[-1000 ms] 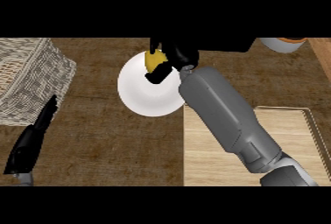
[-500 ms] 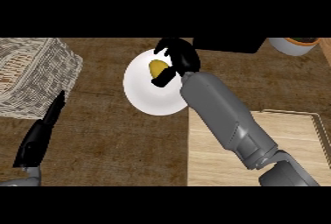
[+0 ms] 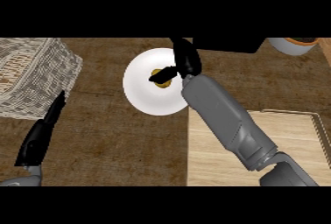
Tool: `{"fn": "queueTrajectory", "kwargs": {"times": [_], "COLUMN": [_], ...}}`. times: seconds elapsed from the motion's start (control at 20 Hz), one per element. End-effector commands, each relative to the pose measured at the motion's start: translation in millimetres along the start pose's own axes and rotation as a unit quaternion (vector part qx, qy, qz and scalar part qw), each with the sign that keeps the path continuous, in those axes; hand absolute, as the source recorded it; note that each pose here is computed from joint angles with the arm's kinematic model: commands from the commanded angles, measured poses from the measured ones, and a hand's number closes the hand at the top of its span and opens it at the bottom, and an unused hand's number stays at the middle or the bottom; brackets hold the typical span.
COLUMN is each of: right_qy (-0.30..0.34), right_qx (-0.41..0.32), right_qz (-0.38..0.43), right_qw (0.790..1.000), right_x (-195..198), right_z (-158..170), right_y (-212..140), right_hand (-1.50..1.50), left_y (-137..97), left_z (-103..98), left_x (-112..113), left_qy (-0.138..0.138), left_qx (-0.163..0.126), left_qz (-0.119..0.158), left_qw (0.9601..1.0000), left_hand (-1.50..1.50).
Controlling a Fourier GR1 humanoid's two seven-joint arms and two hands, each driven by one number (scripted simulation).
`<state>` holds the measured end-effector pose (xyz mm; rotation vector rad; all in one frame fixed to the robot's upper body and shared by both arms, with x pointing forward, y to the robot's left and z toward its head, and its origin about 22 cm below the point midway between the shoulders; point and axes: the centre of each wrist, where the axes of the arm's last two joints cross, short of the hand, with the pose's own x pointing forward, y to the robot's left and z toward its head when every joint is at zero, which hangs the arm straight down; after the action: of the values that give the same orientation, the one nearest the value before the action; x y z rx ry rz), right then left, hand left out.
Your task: Pick the lemon from the tray and place it in the plate
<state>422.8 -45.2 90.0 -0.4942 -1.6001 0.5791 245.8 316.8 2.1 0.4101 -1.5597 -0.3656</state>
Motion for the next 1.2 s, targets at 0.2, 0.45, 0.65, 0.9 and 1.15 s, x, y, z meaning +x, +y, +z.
{"fn": "queueTrajectory", "kwargs": {"times": [0.2,0.45,0.65,0.9,1.15], "right_qy": [0.028,0.001,-0.025,-0.054,-0.056], "right_qx": [-0.119,-0.136,-0.135,-0.126,-0.125], "right_qz": [-0.11,-0.217,-0.235,-0.218,-0.21], "right_qw": [0.986,0.967,0.962,0.966,0.968], "right_x": [-2.7,-57.1,-99.0,-152.5,-163.0], "right_z": [-7.6,-0.7,-2.2,11.7,8.2], "right_y": [-12.4,-41.0,-76.2,-109.6,-129.4], "right_hand": [-1.5,-1.5,-1.5,-1.5,-1.5], "left_y": [-3.2,9.5,20.0,13.1,12.2], "left_z": [3.5,25.1,9.5,24.7,22.6], "left_x": [-6.2,-10.9,-9.4,-6.6,-19.7], "left_qy": [0.008,0.022,0.025,0.026,0.023], "left_qx": [0.02,0.025,0.028,0.022,0.03], "left_qz": [-0.007,0.005,0.003,0.007,0.002], "left_qw": [0.9997,0.9994,0.9993,0.9994,0.9993], "left_hand": [0.0,0.0,0.0,0.0,0.0]}}
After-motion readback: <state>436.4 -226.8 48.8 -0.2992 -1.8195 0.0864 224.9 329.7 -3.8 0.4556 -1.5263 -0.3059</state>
